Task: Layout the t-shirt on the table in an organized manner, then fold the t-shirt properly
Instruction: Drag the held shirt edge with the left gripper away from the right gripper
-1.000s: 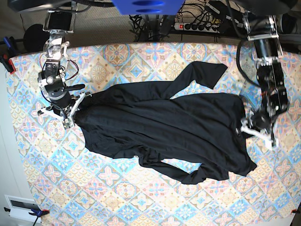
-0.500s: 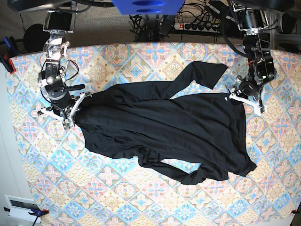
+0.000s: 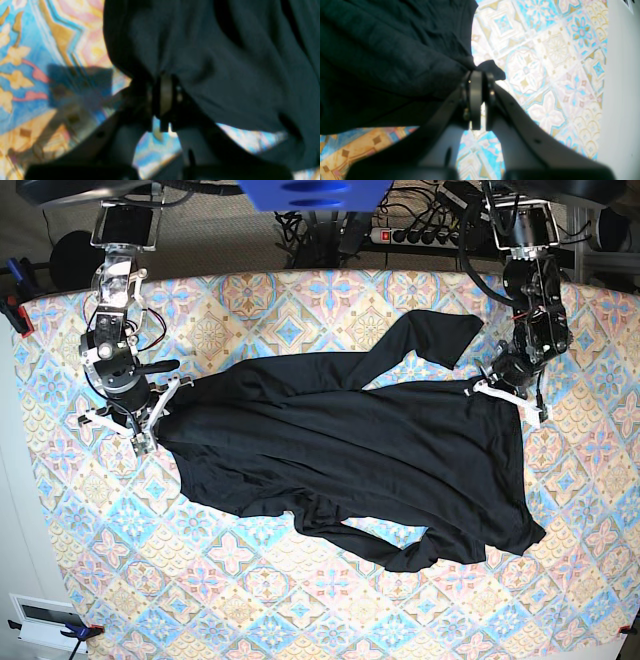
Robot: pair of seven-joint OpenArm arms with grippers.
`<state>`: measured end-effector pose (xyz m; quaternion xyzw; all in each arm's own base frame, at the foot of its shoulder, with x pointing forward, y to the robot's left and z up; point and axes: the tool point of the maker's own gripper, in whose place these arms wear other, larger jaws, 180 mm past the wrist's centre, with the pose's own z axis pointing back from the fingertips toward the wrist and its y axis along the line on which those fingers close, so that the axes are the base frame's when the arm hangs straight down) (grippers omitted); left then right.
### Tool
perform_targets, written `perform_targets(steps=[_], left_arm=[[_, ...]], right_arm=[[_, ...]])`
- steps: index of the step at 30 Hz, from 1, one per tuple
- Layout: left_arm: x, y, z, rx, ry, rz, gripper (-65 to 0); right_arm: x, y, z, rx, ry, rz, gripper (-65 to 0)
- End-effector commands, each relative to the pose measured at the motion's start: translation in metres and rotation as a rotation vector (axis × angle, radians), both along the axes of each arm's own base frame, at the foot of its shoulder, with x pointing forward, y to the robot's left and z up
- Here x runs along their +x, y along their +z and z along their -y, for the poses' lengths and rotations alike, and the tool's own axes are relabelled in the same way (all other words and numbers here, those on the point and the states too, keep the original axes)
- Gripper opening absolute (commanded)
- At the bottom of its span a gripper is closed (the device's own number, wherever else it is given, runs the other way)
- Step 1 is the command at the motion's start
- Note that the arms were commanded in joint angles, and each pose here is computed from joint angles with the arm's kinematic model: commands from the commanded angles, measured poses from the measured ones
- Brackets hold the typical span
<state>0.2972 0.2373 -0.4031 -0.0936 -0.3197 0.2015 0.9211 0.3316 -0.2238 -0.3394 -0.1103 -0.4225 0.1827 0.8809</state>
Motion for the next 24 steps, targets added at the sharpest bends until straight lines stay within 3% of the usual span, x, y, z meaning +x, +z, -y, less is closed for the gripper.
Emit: perform_targets(steps=[1, 8, 12, 16, 19, 21, 24], left_arm=[[0.018, 0.032, -0.009, 0.045, -0.022, 0.097, -65.0], [0.011, 0.088, -0.024, 0.202, -0.161, 0.113, -65.0], [0.006, 0.101, -0.050, 0.300, -0.197, 0.060, -64.9], [-0.001, 0.103, -0.067, 0.356, -0.216, -0.002, -64.8], [-0.014, 0.087, -0.072, 0.372, -0.258, -0.128, -64.6], [-0.023, 0.074, -0.065, 0.383, -0.319, -0.199, -62.7], [-0.027, 0.064, -0.054, 0.373, -0.356, -0.221, -58.3]], right_arm=[[0.009, 0.016, 0.004, -0.009, 0.001, 0.053, -65.0], [0.007, 0.005, 0.007, -0.003, -0.009, 0.023, -65.0], [0.006, -0.002, 0.009, 0.001, -0.015, 0.006, -65.0], [0.006, -0.002, 0.009, 0.001, -0.015, 0.006, -65.0], [0.006, -0.002, 0.009, 0.001, -0.015, 0.006, -65.0], [0.006, -0.002, 0.009, 0.001, -0.015, 0.006, -65.0], [0.006, -0.002, 0.009, -0.001, -0.016, 0.006, -65.0]])
